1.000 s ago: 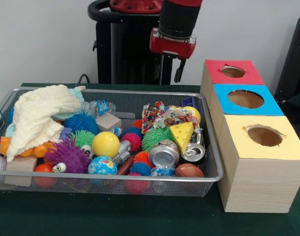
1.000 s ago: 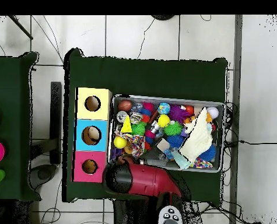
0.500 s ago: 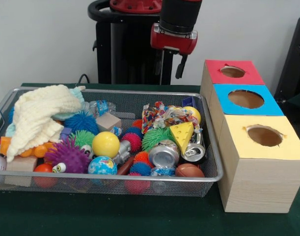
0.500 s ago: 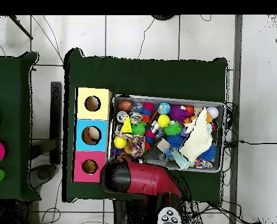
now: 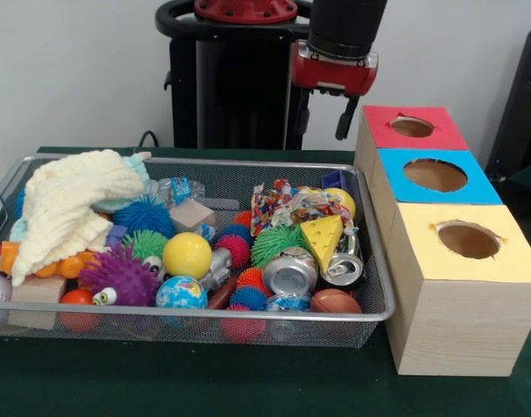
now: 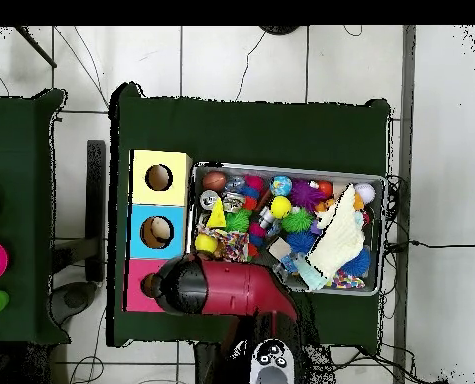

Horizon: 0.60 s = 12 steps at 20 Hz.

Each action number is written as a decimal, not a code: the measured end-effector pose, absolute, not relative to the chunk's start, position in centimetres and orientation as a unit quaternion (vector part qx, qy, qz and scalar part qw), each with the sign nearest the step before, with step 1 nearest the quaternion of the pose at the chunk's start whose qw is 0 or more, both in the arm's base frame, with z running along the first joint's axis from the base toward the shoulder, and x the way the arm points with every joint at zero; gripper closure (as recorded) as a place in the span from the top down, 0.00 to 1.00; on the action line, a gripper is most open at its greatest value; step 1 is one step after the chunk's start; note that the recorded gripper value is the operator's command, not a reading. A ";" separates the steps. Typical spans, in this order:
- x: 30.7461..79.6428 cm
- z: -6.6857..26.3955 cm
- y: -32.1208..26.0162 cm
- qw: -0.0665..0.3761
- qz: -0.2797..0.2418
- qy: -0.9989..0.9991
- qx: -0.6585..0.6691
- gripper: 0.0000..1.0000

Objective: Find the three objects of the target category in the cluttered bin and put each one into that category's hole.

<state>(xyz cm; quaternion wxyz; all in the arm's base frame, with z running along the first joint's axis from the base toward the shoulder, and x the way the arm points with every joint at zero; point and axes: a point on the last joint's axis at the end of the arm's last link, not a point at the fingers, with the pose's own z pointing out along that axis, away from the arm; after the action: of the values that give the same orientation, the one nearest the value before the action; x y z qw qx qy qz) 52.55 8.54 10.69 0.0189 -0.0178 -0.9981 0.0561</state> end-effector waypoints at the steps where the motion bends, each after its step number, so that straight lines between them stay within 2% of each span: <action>1: 52.8 10.6 8.6 0.017 0.056 -0.998 -0.017 1.00; 12: 55.3 8.2 9.6 0.016 0.050 -0.999 -0.004 1.00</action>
<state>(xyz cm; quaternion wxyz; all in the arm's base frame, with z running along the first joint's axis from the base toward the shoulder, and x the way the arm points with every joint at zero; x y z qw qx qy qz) 55.26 9.61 8.19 0.0157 -0.0044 -0.9986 0.0496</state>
